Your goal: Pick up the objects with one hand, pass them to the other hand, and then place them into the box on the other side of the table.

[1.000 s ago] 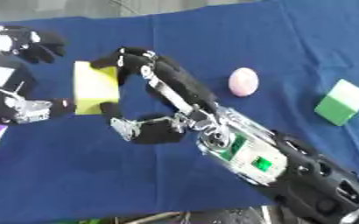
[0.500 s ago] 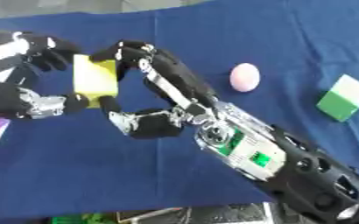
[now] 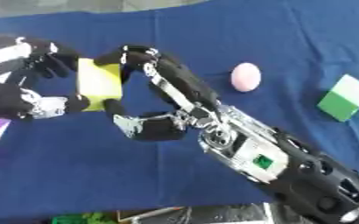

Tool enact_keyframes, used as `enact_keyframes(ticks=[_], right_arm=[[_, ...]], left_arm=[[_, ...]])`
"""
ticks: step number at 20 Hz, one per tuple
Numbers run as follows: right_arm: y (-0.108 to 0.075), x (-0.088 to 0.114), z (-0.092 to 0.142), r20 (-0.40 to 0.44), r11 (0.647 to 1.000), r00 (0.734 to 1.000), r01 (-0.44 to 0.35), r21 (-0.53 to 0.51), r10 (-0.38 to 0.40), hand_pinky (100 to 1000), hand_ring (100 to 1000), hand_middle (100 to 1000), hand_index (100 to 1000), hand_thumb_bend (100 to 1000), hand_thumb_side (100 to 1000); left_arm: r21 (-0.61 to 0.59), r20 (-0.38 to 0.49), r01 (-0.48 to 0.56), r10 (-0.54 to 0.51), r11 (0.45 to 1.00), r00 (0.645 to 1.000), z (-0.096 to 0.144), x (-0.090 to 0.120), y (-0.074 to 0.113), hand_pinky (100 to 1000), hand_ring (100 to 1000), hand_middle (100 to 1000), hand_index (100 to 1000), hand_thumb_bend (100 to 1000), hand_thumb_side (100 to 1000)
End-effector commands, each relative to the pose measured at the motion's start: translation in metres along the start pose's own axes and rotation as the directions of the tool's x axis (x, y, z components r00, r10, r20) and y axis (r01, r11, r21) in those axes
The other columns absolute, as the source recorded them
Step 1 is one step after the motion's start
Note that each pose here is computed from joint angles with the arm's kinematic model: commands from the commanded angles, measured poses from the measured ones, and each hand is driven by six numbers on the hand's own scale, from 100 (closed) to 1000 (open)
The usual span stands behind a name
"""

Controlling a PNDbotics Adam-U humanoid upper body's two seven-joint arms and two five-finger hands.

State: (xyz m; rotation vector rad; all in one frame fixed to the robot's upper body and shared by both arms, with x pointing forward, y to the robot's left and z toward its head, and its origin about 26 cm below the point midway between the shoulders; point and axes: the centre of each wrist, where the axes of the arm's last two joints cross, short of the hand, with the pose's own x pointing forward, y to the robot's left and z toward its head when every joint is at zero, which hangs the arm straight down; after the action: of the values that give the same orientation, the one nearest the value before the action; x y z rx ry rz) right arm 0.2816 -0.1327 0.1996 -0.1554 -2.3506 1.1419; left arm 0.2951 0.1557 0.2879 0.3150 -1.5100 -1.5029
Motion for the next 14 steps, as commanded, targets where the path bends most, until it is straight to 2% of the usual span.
enact_keyframes(ticks=[1, 8, 14], right_arm=[[-0.0061, 0.0026, -0.0005, 0.025, 1.000, 1.000, -0.007, 0.001, 0.007, 841, 616, 452, 700, 100, 100], [-0.0082, 0.0017, -0.0001, 0.035, 1.000, 0.999, -0.016, 0.007, 0.016, 851, 629, 468, 720, 100, 100], [-0.0109, 0.0014, -0.0009, 0.009, 1.000, 1.000, 0.007, 0.014, -0.007, 855, 633, 469, 726, 100, 100]], left_arm=[[0.015, 0.011, 0.004, -0.005, 1.000, 1.000, 0.0030, 0.0057, 0.0051, 807, 778, 757, 883, 319, 533], [-0.008, 0.028, -0.014, 0.015, 1.000, 0.999, 0.0015, 0.0076, 0.0032, 814, 785, 761, 890, 332, 532], [-0.021, 0.029, -0.005, 0.006, 1.000, 1.000, 0.0014, 0.0083, 0.0036, 821, 791, 765, 909, 409, 564]])
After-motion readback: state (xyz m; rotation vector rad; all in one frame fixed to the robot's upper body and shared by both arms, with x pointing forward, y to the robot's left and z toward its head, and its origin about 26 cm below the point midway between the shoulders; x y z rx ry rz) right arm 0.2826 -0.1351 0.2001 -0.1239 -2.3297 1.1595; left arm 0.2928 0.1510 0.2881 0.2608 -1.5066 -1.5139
